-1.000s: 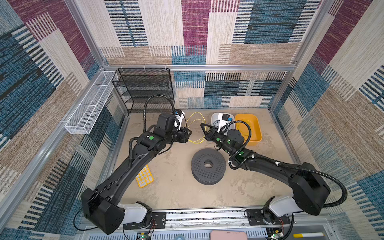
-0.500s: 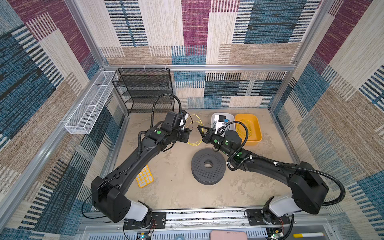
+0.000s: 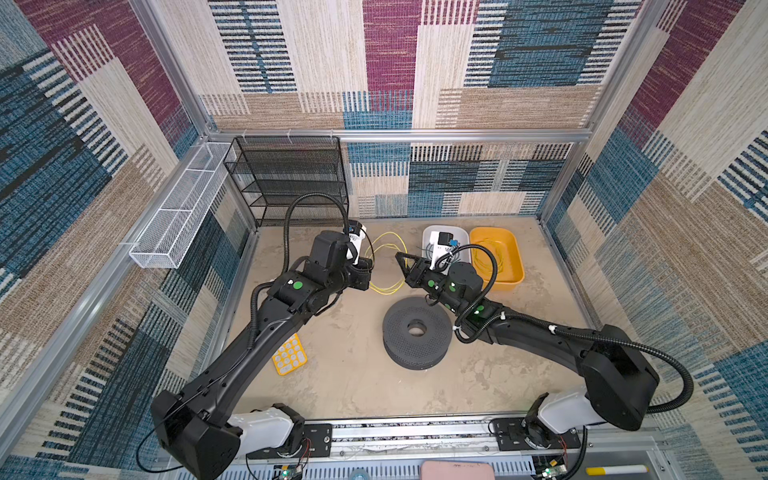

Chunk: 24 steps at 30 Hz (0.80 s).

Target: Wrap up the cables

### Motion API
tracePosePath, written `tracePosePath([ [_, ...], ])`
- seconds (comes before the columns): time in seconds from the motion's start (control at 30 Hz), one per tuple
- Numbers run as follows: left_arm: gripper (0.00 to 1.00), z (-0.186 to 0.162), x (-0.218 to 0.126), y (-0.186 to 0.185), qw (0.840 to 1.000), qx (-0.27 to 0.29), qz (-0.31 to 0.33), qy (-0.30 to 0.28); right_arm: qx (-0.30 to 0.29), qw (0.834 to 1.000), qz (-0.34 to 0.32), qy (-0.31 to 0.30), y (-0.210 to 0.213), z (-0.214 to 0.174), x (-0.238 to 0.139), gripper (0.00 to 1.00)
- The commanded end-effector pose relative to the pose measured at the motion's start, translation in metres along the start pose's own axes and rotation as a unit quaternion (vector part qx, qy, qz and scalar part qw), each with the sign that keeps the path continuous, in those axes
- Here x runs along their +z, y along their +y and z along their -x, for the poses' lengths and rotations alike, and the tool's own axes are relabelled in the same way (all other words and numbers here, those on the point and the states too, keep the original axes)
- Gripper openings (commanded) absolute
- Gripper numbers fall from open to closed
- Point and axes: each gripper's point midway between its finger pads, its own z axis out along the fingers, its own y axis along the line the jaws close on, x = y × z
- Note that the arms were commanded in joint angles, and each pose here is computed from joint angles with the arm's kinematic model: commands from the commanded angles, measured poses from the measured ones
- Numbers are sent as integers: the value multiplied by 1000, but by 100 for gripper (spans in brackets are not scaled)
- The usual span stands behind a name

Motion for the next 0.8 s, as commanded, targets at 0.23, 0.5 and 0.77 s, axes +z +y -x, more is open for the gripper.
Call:
tracePosePath([
  [0.23,0,14,-4,-19,998,-14,-61,-22,-34,998,48,11,42,21,-32,63],
  [0.5,0,18,-2,-22,995,-35,-91,-30,-60,997,47,-7,57,44,-71,72],
  [0.77,0,24,-12,-36,987,-50,-144,-44,-7,1000,-9,-19,-23,79,-92,64],
])
